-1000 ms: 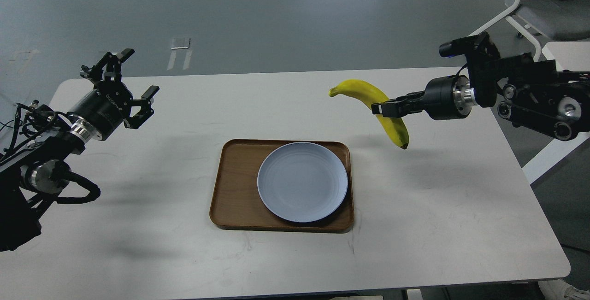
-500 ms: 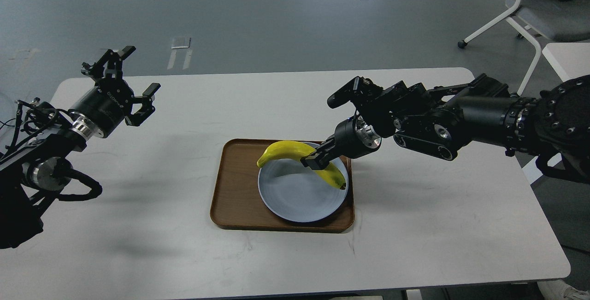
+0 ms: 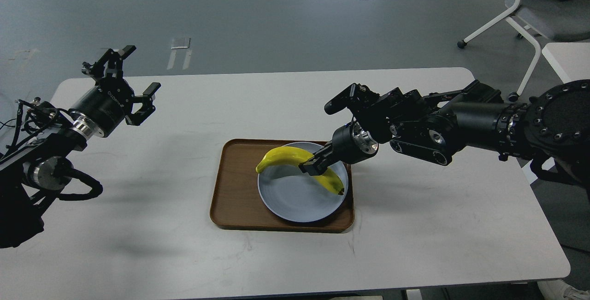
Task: Place banana on plate with both arms
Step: 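Release the banana and raise the right gripper away from the plate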
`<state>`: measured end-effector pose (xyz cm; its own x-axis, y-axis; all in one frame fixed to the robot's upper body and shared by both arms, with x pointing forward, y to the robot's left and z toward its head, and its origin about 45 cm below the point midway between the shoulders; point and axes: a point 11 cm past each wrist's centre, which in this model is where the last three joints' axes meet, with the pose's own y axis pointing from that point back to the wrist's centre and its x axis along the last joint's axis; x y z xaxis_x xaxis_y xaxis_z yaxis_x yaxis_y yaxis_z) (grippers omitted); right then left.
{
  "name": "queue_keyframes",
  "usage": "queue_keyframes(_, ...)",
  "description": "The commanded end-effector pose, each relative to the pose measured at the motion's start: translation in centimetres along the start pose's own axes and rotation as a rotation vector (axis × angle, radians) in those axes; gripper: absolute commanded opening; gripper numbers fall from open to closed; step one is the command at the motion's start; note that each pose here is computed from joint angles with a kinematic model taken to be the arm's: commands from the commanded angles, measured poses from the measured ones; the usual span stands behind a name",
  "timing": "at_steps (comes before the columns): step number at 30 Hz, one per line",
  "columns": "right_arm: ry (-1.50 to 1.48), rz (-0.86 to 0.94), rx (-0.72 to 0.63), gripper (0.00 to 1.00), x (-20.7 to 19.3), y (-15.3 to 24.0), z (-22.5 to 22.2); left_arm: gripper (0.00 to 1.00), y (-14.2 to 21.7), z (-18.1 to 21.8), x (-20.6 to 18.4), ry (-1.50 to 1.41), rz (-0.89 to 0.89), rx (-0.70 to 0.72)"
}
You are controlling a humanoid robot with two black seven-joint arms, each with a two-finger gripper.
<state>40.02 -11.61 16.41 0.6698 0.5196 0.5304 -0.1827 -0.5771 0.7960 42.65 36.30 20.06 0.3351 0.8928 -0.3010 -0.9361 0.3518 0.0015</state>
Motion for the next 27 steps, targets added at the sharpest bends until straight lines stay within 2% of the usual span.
queue_keyframes(1, -0.033, 0.030, 0.007, 1.00, 0.7, 0.3, 0.0, 0.99, 0.0, 0.0, 0.0, 0.000, 0.000, 0.000)
queue_keyframes(7, -0.138, 0.174, -0.001, 1.00, 3.1, 3.8, 2.2, 0.99, 0.1, 0.1, 0.2, -0.002, 0.003, 0.002)
queue_keyframes(12, -0.410, 0.430, 0.038, 1.00, 4.3, 9.2, 5.9, 0.99, 0.1, 0.1, 0.2, -0.003, 0.004, 0.000)
queue_keyframes(15, -0.625, 0.566, 0.086, 1.00, 2.7, 10.8, 8.0, 0.99, 0.2, 0.0, 0.2, -0.001, 0.004, 0.002)
queue_keyframes(17, -0.844, 0.718, 0.152, 1.00, 1.0, 12.0, 9.9, 0.99, 0.2, -0.1, 0.2, 0.002, 0.006, 0.001)
queue_keyframes(20, -1.007, 0.823, 0.209, 1.00, -0.7, 12.0, 11.0, 0.99, 0.3, -0.5, 0.1, 0.008, 0.007, 0.001)
queue_keyframes(22, -1.211, 0.955, 0.297, 1.00, -3.2, 11.8, 11.9, 0.99, 0.4, -0.5, 0.1, 0.011, 0.008, -0.016)
queue_keyframes(27, -1.403, 1.065, 0.358, 1.00, -7.3, 11.0, 12.7, 0.99, 0.3, -0.5, 0.0, 0.015, 0.006, -0.022)
